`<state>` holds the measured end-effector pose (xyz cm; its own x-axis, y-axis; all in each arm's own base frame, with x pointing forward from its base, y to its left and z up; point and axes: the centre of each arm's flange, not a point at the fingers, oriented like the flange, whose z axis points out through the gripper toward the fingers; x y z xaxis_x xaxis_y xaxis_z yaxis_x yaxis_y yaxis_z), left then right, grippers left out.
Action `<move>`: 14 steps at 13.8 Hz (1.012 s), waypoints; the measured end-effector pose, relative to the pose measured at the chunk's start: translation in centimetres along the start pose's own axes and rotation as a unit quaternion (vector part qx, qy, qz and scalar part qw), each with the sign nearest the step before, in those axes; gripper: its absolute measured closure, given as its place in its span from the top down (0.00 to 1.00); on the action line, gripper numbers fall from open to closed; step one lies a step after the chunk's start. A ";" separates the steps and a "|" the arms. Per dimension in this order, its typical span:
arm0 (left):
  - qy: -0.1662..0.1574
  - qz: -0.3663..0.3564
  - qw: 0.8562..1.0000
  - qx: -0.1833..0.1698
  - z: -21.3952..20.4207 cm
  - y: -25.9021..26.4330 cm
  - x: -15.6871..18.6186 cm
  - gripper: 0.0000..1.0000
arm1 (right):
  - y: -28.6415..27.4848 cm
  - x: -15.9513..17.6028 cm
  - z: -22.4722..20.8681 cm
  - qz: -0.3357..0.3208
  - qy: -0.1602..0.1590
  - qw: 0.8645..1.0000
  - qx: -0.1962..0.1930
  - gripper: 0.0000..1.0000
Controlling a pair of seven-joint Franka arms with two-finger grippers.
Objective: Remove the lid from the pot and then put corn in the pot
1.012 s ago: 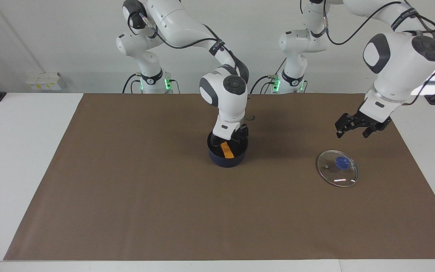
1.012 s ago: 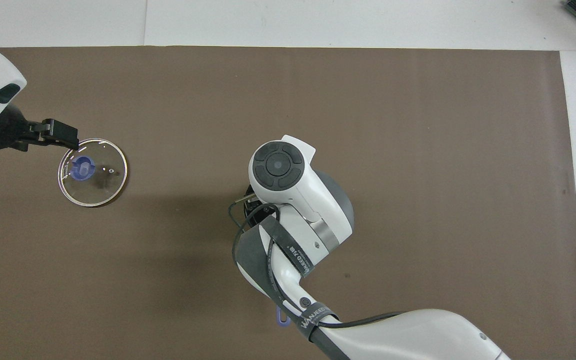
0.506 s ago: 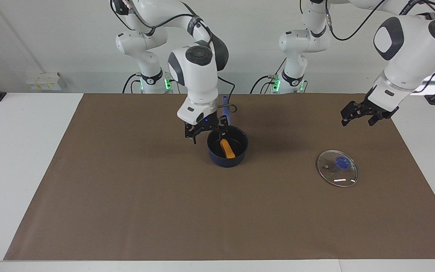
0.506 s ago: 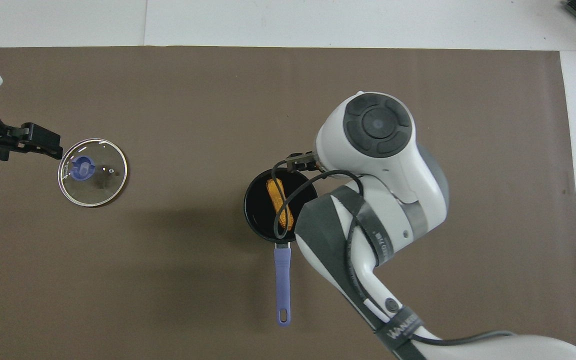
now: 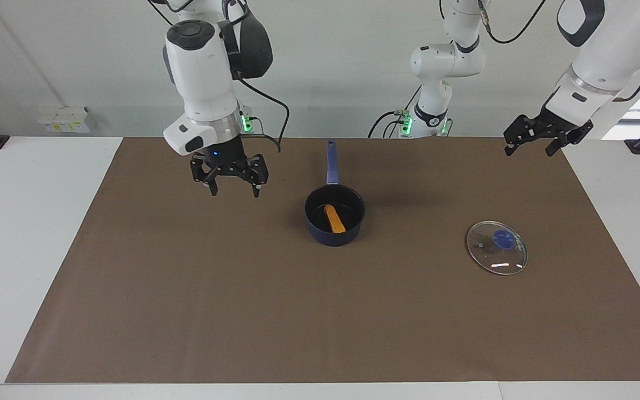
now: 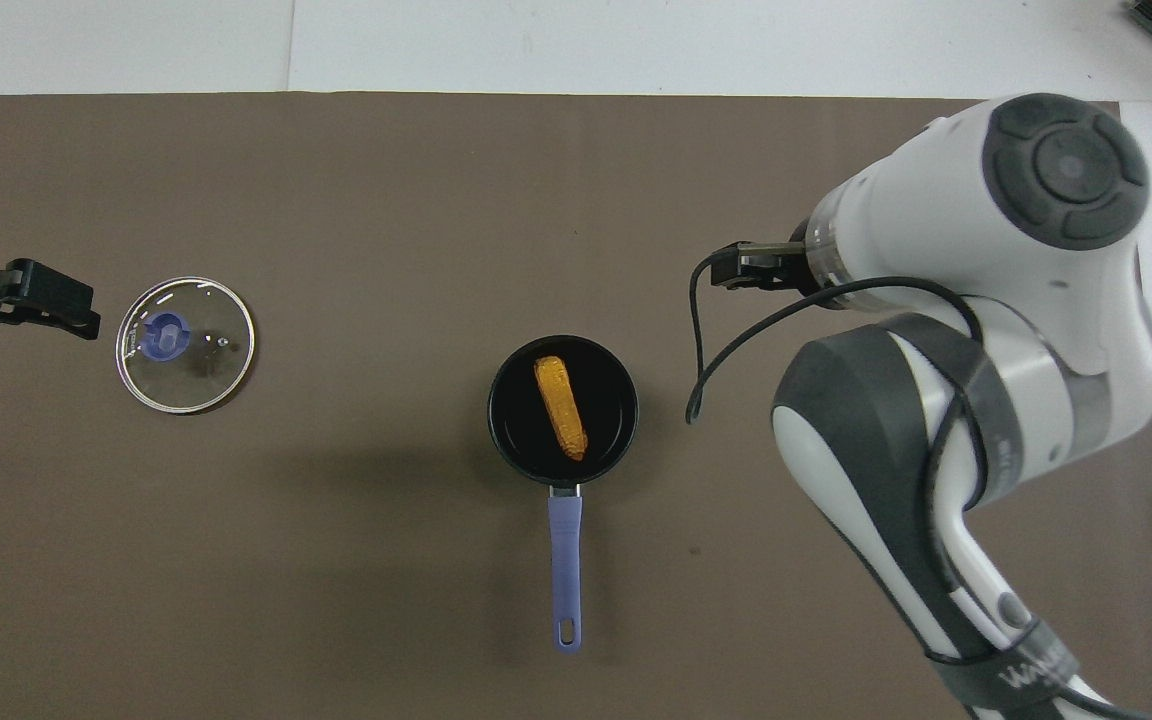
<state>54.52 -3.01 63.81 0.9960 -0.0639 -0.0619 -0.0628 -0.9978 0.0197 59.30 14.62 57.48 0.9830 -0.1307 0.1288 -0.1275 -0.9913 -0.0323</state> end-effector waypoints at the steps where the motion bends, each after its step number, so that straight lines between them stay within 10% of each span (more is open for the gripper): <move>1: 0.002 0.000 1.000 0.001 0.0 0.1 -0.7 1.00 | 1.4 -0.2 -1.3 0.010 -0.002 1.000 -0.002 1.00; 14: -0.001 -0.009 1.000 0.000 0.7 -0.8 -1.2 1.00 | 12.7 -4.4 -12.0 -0.014 -0.029 0.999 -0.008 1.00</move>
<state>53.33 -2.11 63.19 0.9968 -0.0467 -0.0647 -0.0456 -0.9988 0.0184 51.82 2.45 68.38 0.9921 -0.1031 0.0708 -0.1024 -0.9947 -0.0131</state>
